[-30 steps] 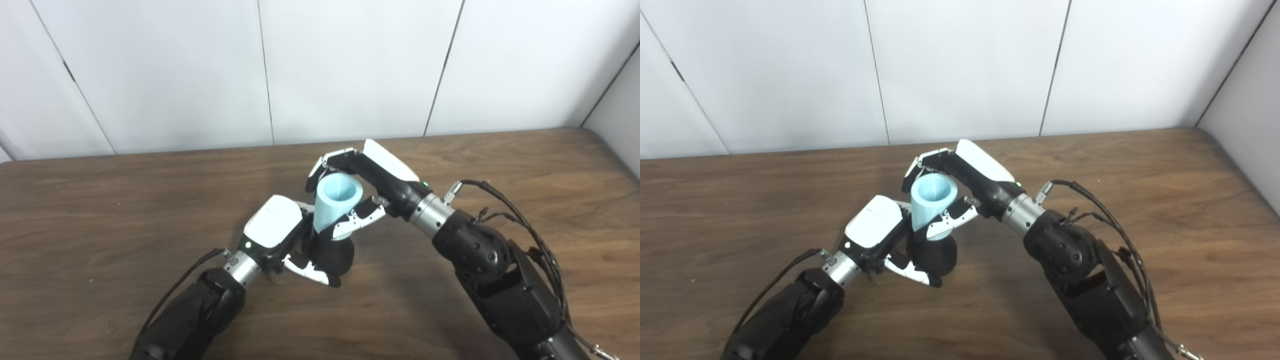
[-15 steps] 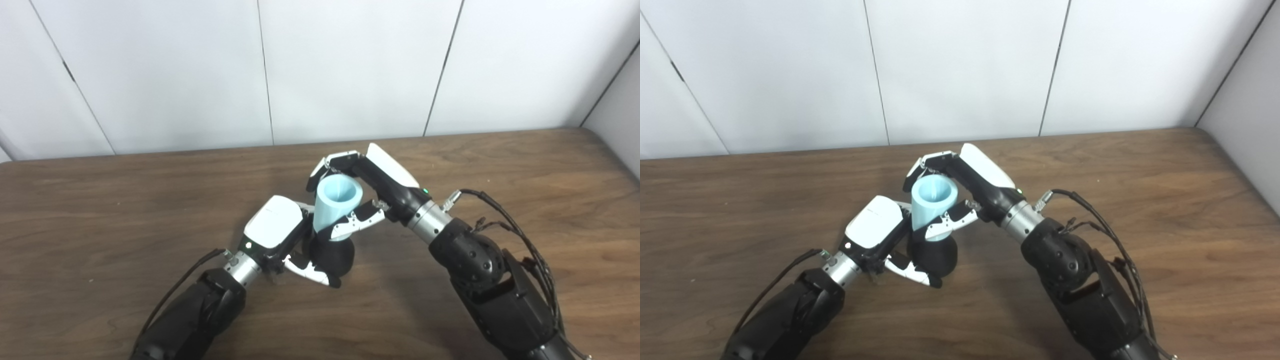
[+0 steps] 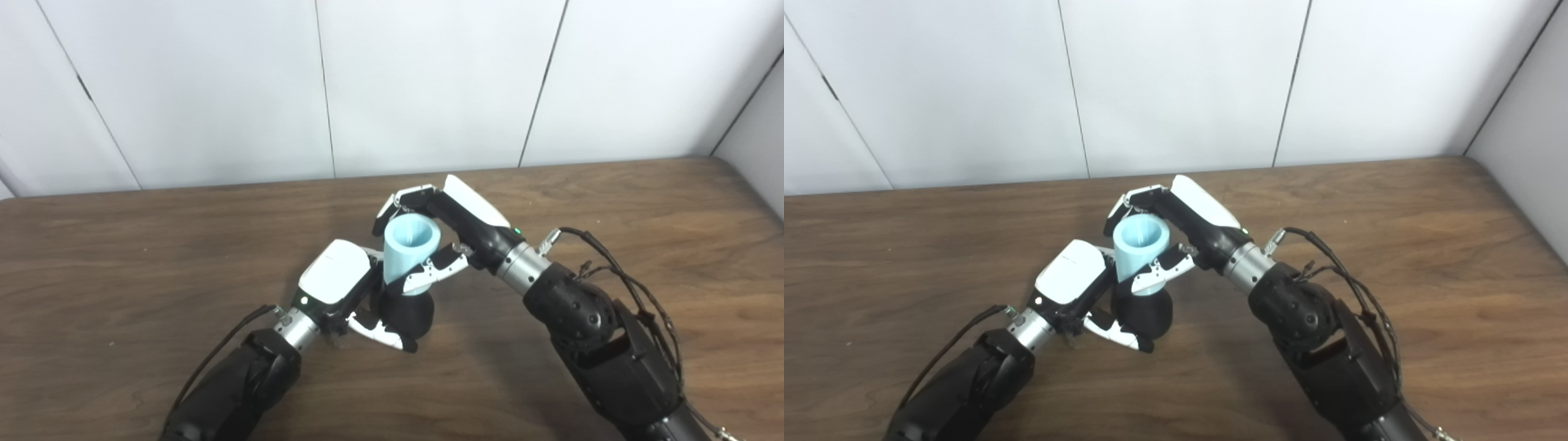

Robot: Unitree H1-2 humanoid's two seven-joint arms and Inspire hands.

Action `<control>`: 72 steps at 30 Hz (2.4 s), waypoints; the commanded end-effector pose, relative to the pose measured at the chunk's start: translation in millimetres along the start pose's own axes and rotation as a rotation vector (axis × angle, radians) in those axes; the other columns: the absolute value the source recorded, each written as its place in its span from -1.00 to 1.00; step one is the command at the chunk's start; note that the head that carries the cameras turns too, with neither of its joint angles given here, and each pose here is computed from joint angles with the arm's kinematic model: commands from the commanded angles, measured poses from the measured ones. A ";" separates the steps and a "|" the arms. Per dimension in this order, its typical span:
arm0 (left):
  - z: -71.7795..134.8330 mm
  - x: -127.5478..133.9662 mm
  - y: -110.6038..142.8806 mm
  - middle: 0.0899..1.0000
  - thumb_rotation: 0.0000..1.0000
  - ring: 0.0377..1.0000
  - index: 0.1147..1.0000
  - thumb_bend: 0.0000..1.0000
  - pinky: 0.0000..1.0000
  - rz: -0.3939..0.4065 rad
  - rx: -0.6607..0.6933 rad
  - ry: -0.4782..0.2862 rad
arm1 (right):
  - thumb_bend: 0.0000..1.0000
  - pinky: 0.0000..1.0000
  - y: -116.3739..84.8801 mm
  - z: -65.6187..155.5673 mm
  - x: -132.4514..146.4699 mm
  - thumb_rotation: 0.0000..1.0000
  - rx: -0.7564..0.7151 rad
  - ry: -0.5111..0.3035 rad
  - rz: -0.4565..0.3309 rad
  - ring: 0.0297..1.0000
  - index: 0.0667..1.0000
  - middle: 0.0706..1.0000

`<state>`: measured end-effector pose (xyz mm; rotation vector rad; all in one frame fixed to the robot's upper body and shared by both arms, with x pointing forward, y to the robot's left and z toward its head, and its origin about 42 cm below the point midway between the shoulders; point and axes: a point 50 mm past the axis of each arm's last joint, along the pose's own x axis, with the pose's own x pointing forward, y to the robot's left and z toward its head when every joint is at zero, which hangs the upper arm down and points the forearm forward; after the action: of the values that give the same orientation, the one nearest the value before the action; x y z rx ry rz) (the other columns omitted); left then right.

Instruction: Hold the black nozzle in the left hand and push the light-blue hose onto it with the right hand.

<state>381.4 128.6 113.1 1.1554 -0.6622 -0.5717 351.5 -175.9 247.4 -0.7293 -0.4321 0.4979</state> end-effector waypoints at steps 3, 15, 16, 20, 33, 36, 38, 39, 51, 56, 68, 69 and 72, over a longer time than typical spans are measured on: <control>2.2 -33.9 -44.5 -0.18 -1.00 -0.22 -0.11 0.01 -0.32 -0.167 -0.031 0.056 | 0.02 -0.40 8.5 -7.7 -9.8 -1.00 0.035 0.044 0.073 -0.28 0.03 -0.13; 2.1 -33.2 -45.7 -0.18 -1.00 -0.22 -0.11 0.01 -0.32 -0.170 -0.036 0.060 | 0.74 0.07 -8.5 10.3 -19.7 -0.92 0.026 0.069 -0.003 0.40 0.91 0.74; 2.0 -33.2 -46.2 -0.19 -1.00 -0.23 -0.11 0.01 -0.33 -0.165 -0.038 0.058 | 0.74 0.09 -8.0 10.6 -20.9 -0.93 0.026 0.071 -0.012 0.42 0.90 0.75; 1.9 -32.7 -48.3 -0.19 -1.00 -0.22 -0.10 0.01 -0.34 -0.173 -0.040 0.068 | 0.75 0.17 -5.0 11.0 -24.2 -0.90 0.024 0.087 -0.040 0.47 0.88 0.74; 2.0 -33.0 -47.7 -0.19 -1.00 -0.20 -0.11 0.01 -0.31 -0.183 -0.039 0.072 | 0.72 0.05 -12.3 16.2 -43.6 -0.79 0.165 0.147 -0.180 0.36 0.95 0.76; 1.4 -32.5 -47.0 -0.19 -1.00 -0.21 -0.11 0.01 -0.31 -0.180 -0.035 0.070 | 0.86 0.26 -27.2 8.0 -51.4 -0.57 0.148 0.166 -0.141 0.60 1.00 0.89; 0.9 -32.1 -46.7 -0.20 -1.00 -0.22 -0.11 0.01 -0.32 -0.180 -0.035 0.071 | 0.97 0.51 -37.0 3.0 -54.8 -0.33 0.138 0.146 -0.094 0.82 1.00 0.98; 0.7 -32.0 -46.6 -0.20 -1.00 -0.22 -0.11 0.01 -0.32 -0.180 -0.030 0.070 | 0.99 0.63 -41.2 1.7 -56.5 -0.27 0.132 0.131 -0.081 0.91 1.00 0.99; -0.8 -29.8 -45.4 -0.20 -1.00 -0.23 -0.07 0.00 -0.33 -0.183 -0.028 0.063 | 1.00 0.76 -67.2 8.7 -80.5 0.12 0.036 -0.128 -0.149 0.94 0.88 0.97; -1.6 -29.4 -46.0 -0.23 -1.00 -0.25 -0.07 0.00 -0.37 -0.176 -0.030 0.059 | 0.64 0.70 -67.6 30.1 -76.9 0.33 -0.134 -0.228 -0.118 0.84 0.76 0.85; -2.1 -27.5 -45.2 -0.22 -1.00 -0.24 -0.07 0.00 -0.36 -0.184 -0.025 0.064 | 0.34 0.80 -54.7 49.9 -60.4 0.61 -0.367 -0.276 0.017 0.90 0.66 0.74; -1.9 -27.4 -45.2 -0.22 -1.00 -0.24 -0.07 0.00 -0.37 -0.182 -0.021 0.062 | 0.33 0.79 -53.8 50.3 -59.5 0.59 -0.373 -0.275 0.024 0.90 0.67 0.74; -1.3 -27.6 -45.3 -0.22 -1.00 -0.24 -0.07 0.00 -0.37 -0.179 -0.020 0.059 | 0.33 0.79 -51.1 50.7 -55.7 0.59 -0.396 -0.264 0.052 0.92 0.69 0.77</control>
<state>387.0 124.3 113.2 1.1572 -0.6579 -0.5746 292.6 -215.9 288.6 -1.0284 -0.6952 0.5799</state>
